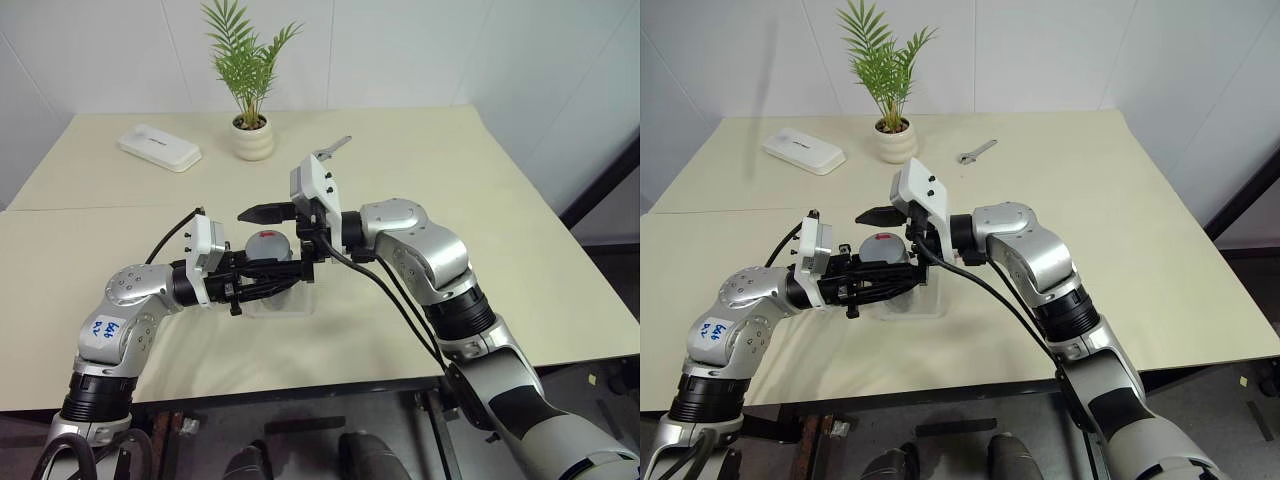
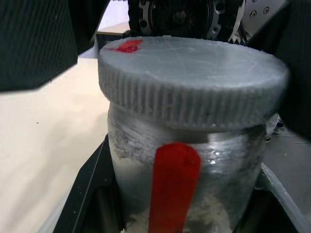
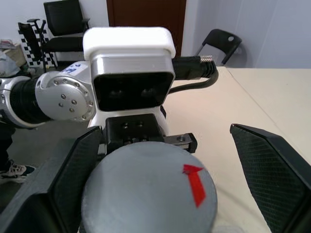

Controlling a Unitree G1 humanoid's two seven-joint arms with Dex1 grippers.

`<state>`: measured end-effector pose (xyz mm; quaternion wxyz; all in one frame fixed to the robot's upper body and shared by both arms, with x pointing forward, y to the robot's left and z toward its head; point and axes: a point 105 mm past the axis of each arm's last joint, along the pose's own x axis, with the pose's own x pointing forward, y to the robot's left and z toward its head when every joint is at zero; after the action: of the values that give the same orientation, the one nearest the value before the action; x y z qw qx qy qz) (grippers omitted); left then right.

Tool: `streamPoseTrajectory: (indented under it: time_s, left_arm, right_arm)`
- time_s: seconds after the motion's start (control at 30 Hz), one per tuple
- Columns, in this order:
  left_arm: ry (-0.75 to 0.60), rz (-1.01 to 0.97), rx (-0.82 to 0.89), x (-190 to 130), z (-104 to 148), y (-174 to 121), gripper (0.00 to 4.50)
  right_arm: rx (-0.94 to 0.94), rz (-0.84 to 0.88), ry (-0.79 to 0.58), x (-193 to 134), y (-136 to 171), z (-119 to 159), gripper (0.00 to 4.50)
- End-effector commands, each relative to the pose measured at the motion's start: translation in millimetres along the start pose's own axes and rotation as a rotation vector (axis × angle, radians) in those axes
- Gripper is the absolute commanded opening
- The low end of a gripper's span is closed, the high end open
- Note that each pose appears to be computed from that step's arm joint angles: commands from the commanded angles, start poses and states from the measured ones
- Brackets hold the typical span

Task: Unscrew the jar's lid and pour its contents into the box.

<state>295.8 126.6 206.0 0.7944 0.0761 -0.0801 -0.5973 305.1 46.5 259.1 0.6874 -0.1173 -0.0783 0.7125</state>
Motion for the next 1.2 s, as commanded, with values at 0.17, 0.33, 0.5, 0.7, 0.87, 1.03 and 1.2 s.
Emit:
streamPoseTrajectory:
  time_s: [0.17, 0.33, 0.5, 0.7, 0.87, 1.03, 1.2]
  left_arm:
    - [-0.019, -0.008, 0.044, 0.9, 10.1, 1.7, 1.96]
    - [-0.02, -0.008, 0.051, 1.9, 11.3, 2.9, 1.96]
    - [-0.023, -0.01, 0.053, 3.3, 11.5, 2.6, 1.96]
    - [-0.037, -0.037, 0.035, 2.5, 13.1, -2.4, 1.96]
    - [-0.033, -0.029, 0.042, 0.0, 14.2, -1.2, 1.96]
    - [-0.031, -0.023, 0.045, -0.8, 14.1, -1.1, 1.96]
    - [-0.03, -0.021, 0.045, 0.0, 13.6, -2.0, 1.96]
  right_arm:
    - [-0.038, -0.045, -0.042, -13.9, -12.7, 17.6, 4.44]
    - [-0.013, -0.044, -0.032, -31.3, -14.4, 13.3, 4.44]
    - [0.0, -0.036, -0.031, -39.8, -14.1, 12.3, 4.44]
    - [-0.003, 0.058, -0.086, -42.7, -0.8, 19.8, 4.44]
    - [0.019, 0.152, -0.141, -44.3, 14.7, 28.0, 4.44]
    - [0.013, 0.141, -0.136, -41.2, 11.8, 29.1, 4.44]
    - [0.008, 0.089, -0.092, -31.2, 2.8, 26.4, 4.44]
